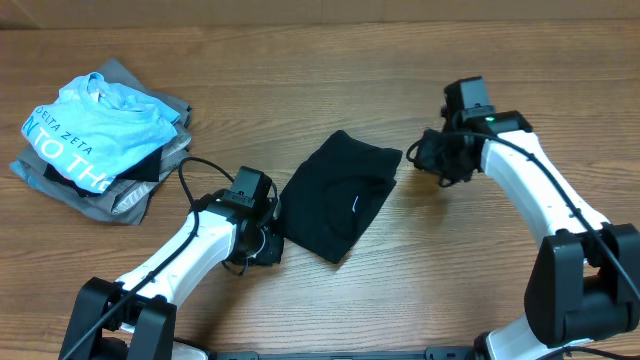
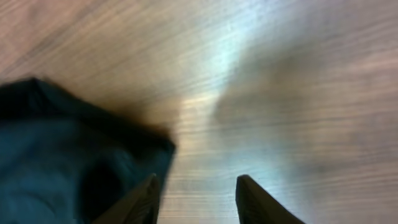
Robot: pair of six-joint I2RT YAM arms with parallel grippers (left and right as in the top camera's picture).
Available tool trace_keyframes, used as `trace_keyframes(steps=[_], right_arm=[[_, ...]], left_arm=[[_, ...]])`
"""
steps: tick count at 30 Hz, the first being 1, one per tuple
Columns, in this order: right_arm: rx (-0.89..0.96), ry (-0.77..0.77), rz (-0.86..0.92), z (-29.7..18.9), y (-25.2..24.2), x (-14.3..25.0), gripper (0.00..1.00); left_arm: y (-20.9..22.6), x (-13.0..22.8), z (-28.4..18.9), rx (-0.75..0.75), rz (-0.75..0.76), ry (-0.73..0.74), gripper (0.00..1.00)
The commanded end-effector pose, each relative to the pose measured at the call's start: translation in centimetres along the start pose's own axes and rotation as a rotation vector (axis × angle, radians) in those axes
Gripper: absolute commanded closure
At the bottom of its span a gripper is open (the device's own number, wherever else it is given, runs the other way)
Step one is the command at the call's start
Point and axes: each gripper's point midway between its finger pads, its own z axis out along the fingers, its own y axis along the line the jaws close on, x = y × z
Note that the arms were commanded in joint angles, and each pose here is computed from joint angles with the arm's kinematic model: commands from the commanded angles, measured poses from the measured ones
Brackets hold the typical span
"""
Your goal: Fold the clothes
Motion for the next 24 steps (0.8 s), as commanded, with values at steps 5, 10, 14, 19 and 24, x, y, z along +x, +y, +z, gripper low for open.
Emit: trace_keyframes(steps=[5,10,14,19,24], right_arm=[[-0.354,0.205,-0.177,-4.3,7.2,6.5,0.53],[-0.263,0.335,-0.191,-3.0,8.5,11.8,0.46],[-0.184,0.395,-0.156,-1.1,8.5,15.2,0.45],[-0.182,0.415,-0.103,1.8,9.1,18.2,0.5],[-0.266,0.405,-0.16,2.9,11.0,19.4,0.62]], left_arm=[[-1.4,-2.2,-3.8,-0.006,0.035,-0.033,0.58],[-2.1,-5.6,-6.2,-0.023,0.08,-0.146,0.33],[-1.0,-6.7,-6.0,-0.087,0.081,-0.196,0.3],[-0.9,-7.5,-4.3,-0.071,0.095,-0.238,0.34],[-2.1,-7.1,-1.9,0.024,0.125,-0.211,0.48]])
